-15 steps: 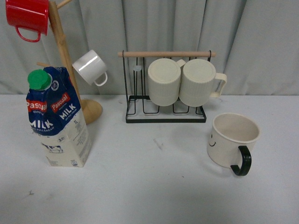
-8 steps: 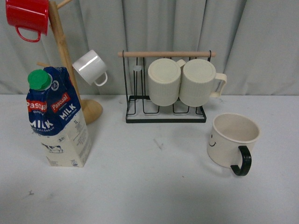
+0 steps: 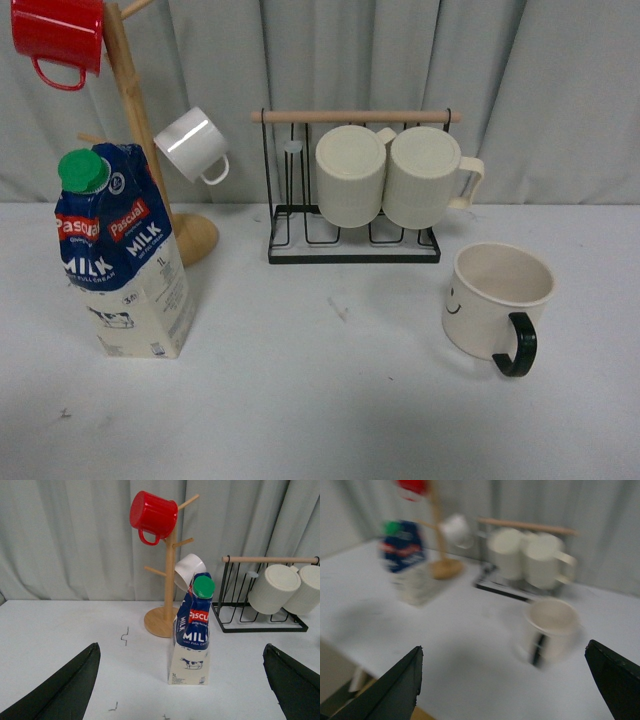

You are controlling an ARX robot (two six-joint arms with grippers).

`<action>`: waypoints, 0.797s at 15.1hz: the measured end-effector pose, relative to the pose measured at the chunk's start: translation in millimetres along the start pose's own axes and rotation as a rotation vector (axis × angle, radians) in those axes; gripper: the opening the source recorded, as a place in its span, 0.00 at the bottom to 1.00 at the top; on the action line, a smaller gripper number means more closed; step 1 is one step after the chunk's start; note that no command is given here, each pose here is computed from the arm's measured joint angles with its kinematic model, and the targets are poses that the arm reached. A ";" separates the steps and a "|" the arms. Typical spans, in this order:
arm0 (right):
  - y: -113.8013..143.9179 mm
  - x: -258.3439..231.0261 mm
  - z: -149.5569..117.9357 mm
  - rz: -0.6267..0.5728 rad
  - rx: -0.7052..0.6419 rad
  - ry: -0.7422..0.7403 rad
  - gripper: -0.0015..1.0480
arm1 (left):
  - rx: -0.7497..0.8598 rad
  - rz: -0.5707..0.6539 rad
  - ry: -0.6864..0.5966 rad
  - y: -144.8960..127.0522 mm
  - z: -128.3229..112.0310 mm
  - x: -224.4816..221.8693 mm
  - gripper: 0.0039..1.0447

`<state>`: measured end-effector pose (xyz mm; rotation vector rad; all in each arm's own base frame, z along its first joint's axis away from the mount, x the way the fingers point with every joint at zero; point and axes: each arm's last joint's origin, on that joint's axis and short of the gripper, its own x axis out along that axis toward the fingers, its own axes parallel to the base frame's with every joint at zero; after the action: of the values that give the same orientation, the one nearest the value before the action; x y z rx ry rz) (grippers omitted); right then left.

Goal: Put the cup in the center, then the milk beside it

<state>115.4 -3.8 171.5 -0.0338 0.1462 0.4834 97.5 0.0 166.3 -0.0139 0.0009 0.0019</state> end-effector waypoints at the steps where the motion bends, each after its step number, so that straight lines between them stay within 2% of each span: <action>1: 3.3 11.6 10.3 0.167 -0.041 -0.054 0.94 | 0.000 -0.003 0.000 -0.1 0.0 0.0 0.94; 2: -3.1 24.7 21.7 0.130 -0.060 -0.087 0.94 | 0.000 -0.002 0.000 -0.1 0.0 0.0 0.94; 5: -34.3 91.5 40.4 -0.127 0.001 -0.101 0.94 | 0.000 -0.003 0.000 -0.1 0.0 0.0 0.94; 7: -66.3 148.2 36.0 -0.318 0.146 0.055 0.94 | 0.000 -0.003 0.000 -0.1 0.0 0.0 0.94; 8: -76.9 169.3 30.3 -0.367 0.207 0.127 0.94 | 0.000 -0.003 0.000 -0.1 0.0 0.0 0.94; 9: -86.6 189.7 24.8 -0.411 0.268 0.201 0.94 | 0.000 -0.003 0.000 -0.1 0.0 0.0 0.94; 12: -96.3 238.3 8.1 -0.434 0.425 0.409 0.94 | 0.000 -0.003 0.000 -0.1 0.0 0.0 0.94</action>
<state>369.9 21.3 144.0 0.2499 0.6266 -0.0007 97.5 -0.1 166.4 -0.0139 0.0006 -0.0008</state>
